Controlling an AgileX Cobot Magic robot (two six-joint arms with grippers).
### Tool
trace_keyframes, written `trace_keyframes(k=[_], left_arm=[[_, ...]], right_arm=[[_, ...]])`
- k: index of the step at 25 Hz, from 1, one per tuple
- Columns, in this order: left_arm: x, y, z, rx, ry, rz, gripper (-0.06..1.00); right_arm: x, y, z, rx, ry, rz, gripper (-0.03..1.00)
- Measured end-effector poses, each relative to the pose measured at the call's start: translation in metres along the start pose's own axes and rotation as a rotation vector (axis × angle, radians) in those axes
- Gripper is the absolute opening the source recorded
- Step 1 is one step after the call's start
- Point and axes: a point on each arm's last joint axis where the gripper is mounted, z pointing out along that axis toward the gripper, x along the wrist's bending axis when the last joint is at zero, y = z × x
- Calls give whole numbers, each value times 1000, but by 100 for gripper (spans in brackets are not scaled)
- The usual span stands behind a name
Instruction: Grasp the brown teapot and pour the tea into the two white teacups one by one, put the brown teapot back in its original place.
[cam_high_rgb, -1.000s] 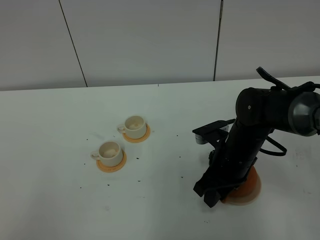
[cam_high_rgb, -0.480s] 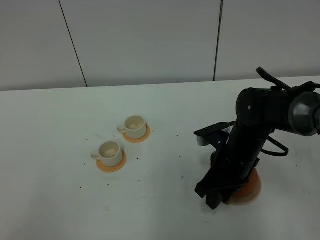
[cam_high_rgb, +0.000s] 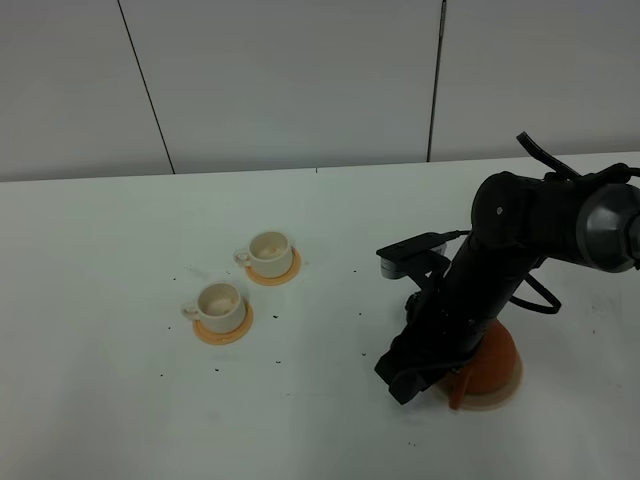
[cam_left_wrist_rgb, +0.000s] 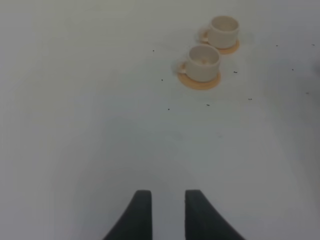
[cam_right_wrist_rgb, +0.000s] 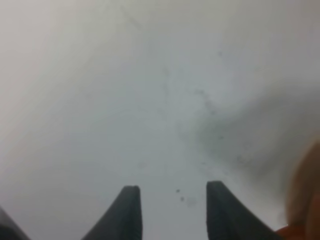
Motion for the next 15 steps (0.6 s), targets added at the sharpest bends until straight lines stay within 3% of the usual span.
trace_keyframes(k=[15], left_arm=[[0,0,0,0,0,0,24]], right_arm=[[-6,-7,0,70,-63,35,30]])
